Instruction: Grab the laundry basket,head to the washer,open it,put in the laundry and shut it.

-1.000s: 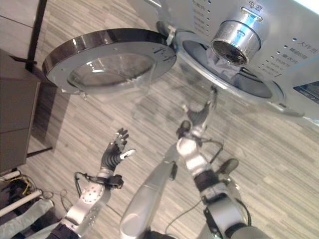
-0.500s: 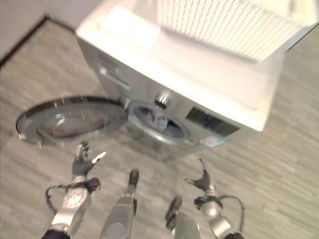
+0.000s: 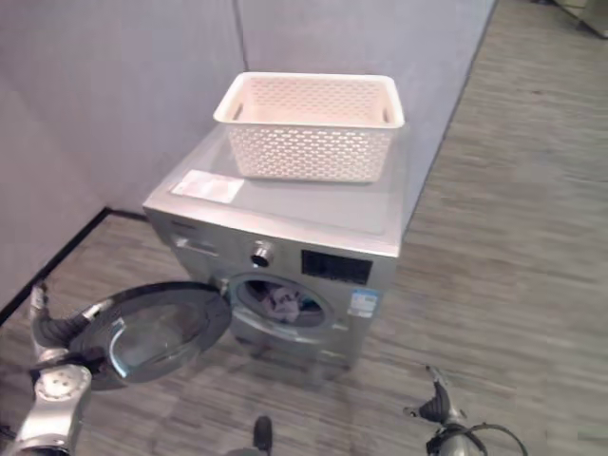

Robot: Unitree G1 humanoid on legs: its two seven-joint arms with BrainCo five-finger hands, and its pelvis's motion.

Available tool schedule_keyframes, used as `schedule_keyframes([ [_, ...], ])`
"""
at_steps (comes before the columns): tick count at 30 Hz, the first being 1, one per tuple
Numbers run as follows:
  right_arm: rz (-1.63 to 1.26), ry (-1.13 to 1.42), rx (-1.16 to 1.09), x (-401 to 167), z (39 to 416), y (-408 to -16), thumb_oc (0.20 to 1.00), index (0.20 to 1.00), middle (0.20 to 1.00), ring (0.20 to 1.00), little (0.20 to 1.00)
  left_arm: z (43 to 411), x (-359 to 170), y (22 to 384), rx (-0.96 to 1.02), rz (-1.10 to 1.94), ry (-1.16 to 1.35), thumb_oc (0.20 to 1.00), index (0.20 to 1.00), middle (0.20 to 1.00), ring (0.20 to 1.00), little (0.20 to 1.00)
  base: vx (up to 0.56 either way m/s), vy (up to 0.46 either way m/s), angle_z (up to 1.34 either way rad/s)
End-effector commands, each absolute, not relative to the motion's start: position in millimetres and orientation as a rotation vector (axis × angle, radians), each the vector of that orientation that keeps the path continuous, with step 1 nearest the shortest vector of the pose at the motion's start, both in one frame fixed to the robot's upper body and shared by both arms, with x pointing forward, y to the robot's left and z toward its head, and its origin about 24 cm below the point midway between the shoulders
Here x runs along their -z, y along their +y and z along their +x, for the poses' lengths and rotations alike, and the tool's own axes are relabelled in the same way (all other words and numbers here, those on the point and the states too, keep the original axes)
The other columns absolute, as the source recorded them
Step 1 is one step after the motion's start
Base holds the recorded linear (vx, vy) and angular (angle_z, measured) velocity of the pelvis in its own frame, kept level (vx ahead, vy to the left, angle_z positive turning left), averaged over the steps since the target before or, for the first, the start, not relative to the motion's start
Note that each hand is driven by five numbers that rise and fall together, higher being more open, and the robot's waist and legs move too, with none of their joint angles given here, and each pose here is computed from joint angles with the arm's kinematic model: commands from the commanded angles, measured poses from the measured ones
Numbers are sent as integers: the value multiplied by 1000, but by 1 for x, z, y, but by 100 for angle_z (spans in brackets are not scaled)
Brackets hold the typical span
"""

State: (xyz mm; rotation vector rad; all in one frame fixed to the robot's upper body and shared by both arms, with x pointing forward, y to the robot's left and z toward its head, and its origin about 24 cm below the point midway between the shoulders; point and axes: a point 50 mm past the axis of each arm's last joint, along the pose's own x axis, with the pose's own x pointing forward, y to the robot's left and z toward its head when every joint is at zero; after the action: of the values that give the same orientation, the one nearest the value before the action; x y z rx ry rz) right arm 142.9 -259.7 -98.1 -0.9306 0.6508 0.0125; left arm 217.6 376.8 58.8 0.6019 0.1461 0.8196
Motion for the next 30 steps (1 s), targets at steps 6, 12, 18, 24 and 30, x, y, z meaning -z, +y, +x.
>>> schedule_keyframes([
  [6,-967,511,38,71,184,-263,1000,1000,1000,1000,1000,284,-148,410,-847,772,118,1000,1000,1000,1000,1000,-73,76,45],
  [12,-931,555,69,79,179,-264,1000,1000,1000,1000,1000,295,-146,429,-877,895,391,1000,1000,1000,1000,1000,143,447,-45],
  [18,-935,476,12,72,199,-246,1000,1000,1000,1000,1000,307,-217,433,-937,1157,294,1000,1000,1000,1000,1000,-160,451,-31],
  [24,-897,466,-40,75,197,-234,1000,1000,1000,1000,1000,310,-257,431,-974,1239,239,1000,1000,1000,1000,1000,-140,-4,-47],
  [30,-890,431,-80,67,206,-232,1000,1000,1000,1000,1000,292,-285,448,-996,1358,393,1000,1000,1000,1000,1000,-55,-131,-1],
])
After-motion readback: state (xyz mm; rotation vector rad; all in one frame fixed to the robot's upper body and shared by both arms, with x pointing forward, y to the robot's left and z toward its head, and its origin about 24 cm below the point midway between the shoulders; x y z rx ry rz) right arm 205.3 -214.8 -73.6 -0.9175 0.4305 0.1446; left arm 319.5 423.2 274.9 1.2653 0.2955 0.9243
